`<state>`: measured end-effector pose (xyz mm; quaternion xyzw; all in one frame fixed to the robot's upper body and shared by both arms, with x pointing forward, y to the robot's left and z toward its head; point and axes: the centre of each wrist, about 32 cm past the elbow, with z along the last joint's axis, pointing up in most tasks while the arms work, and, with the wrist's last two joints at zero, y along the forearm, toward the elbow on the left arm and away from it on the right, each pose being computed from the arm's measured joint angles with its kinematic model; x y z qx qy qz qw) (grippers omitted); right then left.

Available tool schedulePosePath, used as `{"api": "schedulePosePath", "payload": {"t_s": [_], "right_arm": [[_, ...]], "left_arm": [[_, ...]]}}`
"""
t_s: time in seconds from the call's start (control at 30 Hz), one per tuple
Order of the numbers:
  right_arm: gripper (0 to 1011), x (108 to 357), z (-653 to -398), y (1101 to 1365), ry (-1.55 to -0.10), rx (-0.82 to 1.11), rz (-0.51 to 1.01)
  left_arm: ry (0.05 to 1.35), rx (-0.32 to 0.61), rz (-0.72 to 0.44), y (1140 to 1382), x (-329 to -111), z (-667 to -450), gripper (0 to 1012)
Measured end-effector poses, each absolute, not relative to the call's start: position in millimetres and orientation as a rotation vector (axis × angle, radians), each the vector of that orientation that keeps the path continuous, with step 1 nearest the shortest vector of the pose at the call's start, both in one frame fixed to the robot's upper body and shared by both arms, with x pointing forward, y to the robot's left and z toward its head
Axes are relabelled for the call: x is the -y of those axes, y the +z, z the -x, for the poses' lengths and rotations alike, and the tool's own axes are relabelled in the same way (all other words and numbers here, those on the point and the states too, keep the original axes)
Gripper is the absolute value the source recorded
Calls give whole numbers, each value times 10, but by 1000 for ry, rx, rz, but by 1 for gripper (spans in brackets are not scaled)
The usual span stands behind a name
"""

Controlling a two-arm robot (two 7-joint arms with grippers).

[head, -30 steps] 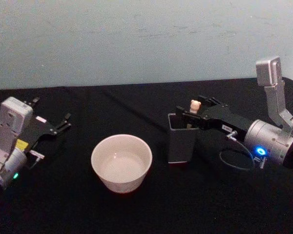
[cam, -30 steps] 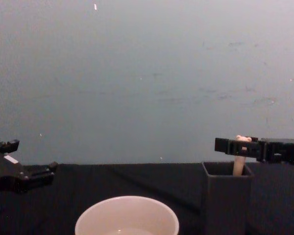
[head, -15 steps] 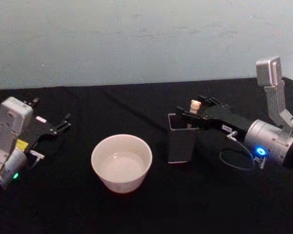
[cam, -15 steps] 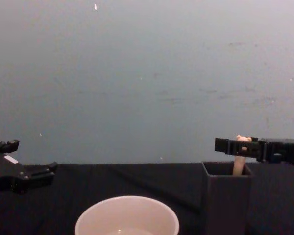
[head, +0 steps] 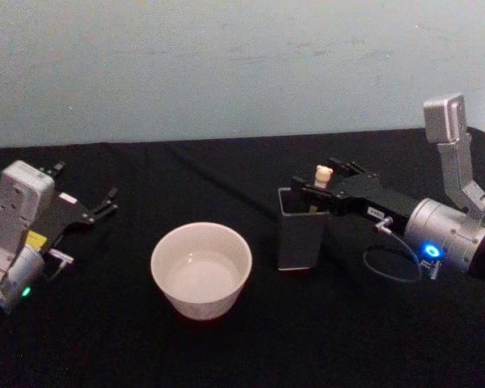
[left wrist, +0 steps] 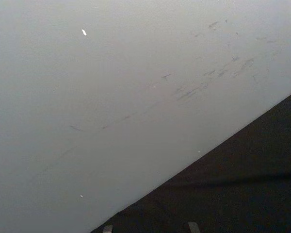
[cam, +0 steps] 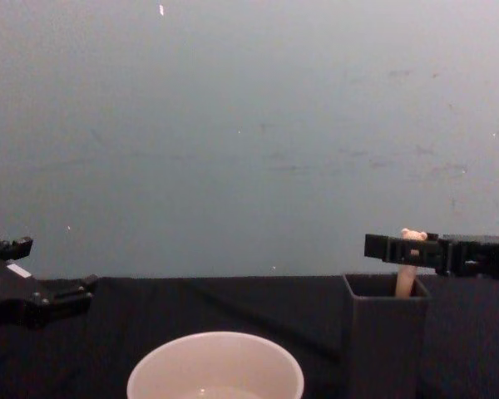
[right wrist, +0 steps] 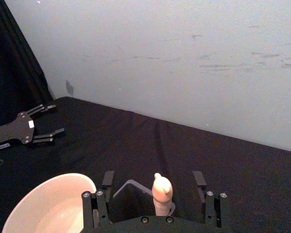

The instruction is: Pick up the stirring spoon with one hand, stir inside the cup, then place it back in its original position.

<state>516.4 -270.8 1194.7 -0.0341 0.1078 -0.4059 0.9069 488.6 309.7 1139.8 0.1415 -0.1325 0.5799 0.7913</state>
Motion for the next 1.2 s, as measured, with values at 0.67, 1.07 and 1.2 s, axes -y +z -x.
{"api": "schedulePosePath", "payload": {"t_s": [0.67, 1.07, 1.2], "right_arm": [[1002, 2707, -5164, 11947, -838, -223, 70], [1002, 2689, -5165, 11954, -842, -218, 65], [1002, 2675, -5170, 11992, -854, -206, 39]], "left_arm": [[1248, 285, -304, 11398, -3097, -4886, 1001], [1248, 285, -304, 11398, -3097, -4886, 1001], [1248, 285, -305, 11398, -3097, -4886, 1001]]}}
